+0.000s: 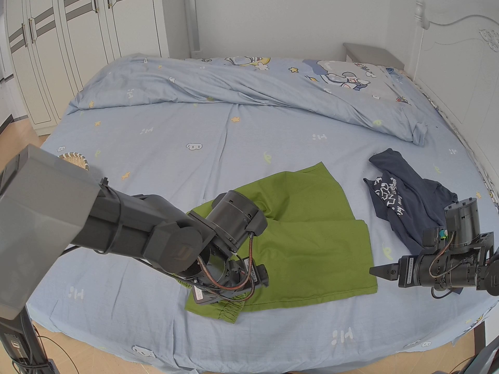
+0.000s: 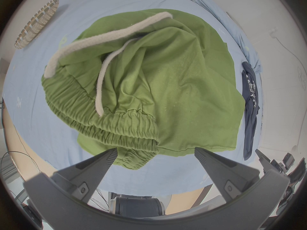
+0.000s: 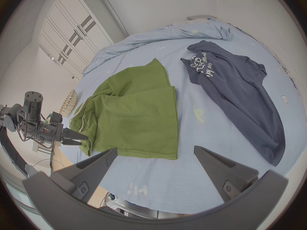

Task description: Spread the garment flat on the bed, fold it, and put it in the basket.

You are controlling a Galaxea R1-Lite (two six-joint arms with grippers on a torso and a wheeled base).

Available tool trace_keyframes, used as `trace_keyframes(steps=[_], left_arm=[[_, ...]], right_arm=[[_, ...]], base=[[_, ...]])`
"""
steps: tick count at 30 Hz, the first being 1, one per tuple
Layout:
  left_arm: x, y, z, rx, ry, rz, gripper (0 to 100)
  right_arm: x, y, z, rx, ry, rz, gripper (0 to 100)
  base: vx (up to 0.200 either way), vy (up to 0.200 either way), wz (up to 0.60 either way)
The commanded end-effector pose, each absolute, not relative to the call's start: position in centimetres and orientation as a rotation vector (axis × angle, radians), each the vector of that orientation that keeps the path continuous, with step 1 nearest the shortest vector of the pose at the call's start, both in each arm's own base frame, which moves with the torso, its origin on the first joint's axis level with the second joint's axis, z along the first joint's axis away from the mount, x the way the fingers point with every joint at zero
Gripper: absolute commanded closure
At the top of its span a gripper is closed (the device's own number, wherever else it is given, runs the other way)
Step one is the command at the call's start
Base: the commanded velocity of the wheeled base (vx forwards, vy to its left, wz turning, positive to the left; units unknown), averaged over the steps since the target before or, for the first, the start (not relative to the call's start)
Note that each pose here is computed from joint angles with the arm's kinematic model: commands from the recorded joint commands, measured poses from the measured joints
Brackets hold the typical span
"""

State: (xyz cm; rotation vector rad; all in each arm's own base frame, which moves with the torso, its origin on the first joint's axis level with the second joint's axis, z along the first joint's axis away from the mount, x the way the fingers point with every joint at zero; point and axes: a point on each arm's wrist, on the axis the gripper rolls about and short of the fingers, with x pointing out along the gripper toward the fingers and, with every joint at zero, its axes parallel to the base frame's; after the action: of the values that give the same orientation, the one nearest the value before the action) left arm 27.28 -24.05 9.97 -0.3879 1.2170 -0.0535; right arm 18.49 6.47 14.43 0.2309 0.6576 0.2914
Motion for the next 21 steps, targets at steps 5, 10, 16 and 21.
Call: trace_keyframes(steps=[5,10,16,21], left_arm=[[28.4,-25.1,8.2,-0.377,1.232,-0.03,0],[28.9,-25.3,7.4,-0.364,1.228,-0.004,0],[29.2,-25.3,7.3,-0.364,1.213,0.007,0],[29.3,-25.3,7.4,-0.365,1.203,0.01,0]], right_arm=[[18.5,6.5,14.3,0.23,0.663,0.291,0],[18.5,6.5,14.2,0.23,0.663,0.291,0],[18.6,6.5,14.1,0.229,0.667,0.29,0],[18.6,6.5,14.0,0.229,0.67,0.29,0]], base=[[0.0,0.0,0.0],[0.0,0.0,0.0],[0.0,0.0,0.0],[0.0,0.0,0.0]])
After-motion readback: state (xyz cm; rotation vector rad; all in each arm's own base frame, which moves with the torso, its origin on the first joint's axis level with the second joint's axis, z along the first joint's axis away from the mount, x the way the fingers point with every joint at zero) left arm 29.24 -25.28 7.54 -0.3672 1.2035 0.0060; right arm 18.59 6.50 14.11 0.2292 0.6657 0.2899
